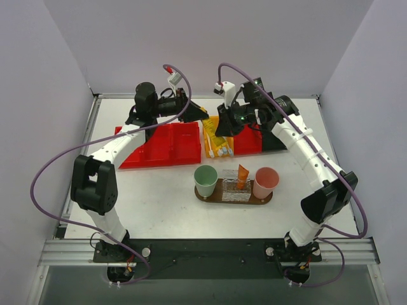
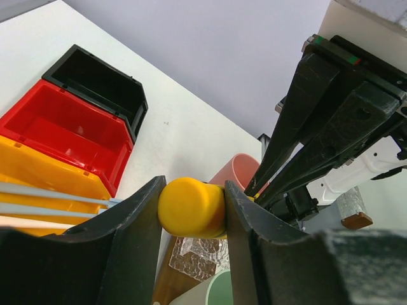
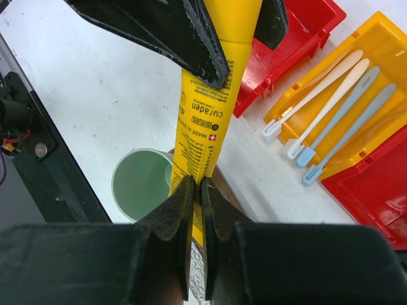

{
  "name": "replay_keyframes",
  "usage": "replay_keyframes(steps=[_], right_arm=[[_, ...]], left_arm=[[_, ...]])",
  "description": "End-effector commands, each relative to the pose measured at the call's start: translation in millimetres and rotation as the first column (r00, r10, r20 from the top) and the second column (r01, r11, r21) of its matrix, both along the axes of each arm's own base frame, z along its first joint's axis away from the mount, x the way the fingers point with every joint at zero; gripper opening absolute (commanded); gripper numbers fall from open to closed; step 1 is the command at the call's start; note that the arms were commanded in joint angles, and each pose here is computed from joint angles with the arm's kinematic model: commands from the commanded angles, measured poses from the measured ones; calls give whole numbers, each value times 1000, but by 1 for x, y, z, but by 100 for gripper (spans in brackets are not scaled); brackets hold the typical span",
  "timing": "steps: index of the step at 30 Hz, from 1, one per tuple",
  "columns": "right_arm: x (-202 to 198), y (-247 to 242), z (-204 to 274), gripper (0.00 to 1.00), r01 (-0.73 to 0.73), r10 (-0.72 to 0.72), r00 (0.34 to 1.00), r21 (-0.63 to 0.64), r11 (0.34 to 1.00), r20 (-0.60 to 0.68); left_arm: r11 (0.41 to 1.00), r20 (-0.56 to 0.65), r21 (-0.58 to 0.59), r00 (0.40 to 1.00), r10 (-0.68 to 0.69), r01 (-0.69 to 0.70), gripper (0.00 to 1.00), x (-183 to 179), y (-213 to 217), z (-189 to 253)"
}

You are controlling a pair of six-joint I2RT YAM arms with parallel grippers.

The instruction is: Prepare toiletry sets of a toothbrush and toothpaste on the tray

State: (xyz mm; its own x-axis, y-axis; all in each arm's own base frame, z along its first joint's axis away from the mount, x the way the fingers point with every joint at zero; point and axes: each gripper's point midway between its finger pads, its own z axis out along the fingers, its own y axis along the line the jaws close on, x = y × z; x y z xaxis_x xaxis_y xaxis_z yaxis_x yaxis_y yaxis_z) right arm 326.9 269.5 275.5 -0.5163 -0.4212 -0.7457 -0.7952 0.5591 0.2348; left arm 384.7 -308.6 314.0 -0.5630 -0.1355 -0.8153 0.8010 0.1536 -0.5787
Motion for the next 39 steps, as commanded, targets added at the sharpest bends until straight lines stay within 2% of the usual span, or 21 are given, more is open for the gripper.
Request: replay_keyframes(steps=[1,2,3,4,6,7,9,10,13,15,19,25,26,27,28,33,36,39], right_arm=[[-1,3,28,0,-20,15,995,52,998,96],[-1,3,28,0,-19,14,996,53,998,94],[-1,3,28,0,-17,12,996,53,998,93],[-1,3,29,0,-15,10,996,53,998,94],[1,2,30,0,-5,0,995,51,999,98],[1,1,30,9,5,-10,995,51,999,98],[2,-2,35,21,21,-26,994,55,998,107],[4,-4,37,31,39,-44,992,49,998,118],[7,-11,45,43,82,-90,989,73,994,118],[7,-13,51,47,107,-118,988,110,988,95],[10,-19,54,49,164,-172,985,198,966,26],[7,-7,53,49,213,-183,976,370,904,-116],[10,-1,67,49,188,-171,982,435,881,-77],[5,3,53,49,196,-148,979,451,871,-139],[2,7,56,49,208,-137,974,478,853,-179],[-4,22,53,49,179,-87,976,512,840,-199],[-6,33,61,49,165,-34,973,586,793,-229],[-10,41,60,49,151,16,966,614,774,-257]], left_arm=[[998,40,-10,997,-64,64,35,-12,-4,4],[998,38,-9,997,-66,66,28,-12,-4,3],[998,38,-9,997,-67,67,2,-12,-4,3],[998,35,-10,997,-66,66,0,-12,-3,3],[998,39,-16,998,-55,56,0,-12,0,7],[999,39,-19,998,-43,44,0,-12,2,5],[999,52,-31,999,-11,13,0,-12,8,13],[999,49,-35,999,16,-14,0,-7,15,11],[994,67,-82,995,78,-73,0,-4,32,28],[988,41,-115,993,112,-107,0,-7,40,33],[960,51,-210,979,199,-184,0,-11,57,53],[871,-61,-359,940,336,-335,0,-11,88,74],[858,-109,-379,937,331,-347,0,-11,91,75],[843,-128,-395,930,344,-365,0,-10,95,79],[838,-151,-395,926,345,-376,0,-9,96,78],[815,-202,-396,906,372,-423,0,-5,103,85],[796,-241,-402,891,385,-453,0,0,110,87],[783,-264,-394,875,406,-482,0,3,114,85]])
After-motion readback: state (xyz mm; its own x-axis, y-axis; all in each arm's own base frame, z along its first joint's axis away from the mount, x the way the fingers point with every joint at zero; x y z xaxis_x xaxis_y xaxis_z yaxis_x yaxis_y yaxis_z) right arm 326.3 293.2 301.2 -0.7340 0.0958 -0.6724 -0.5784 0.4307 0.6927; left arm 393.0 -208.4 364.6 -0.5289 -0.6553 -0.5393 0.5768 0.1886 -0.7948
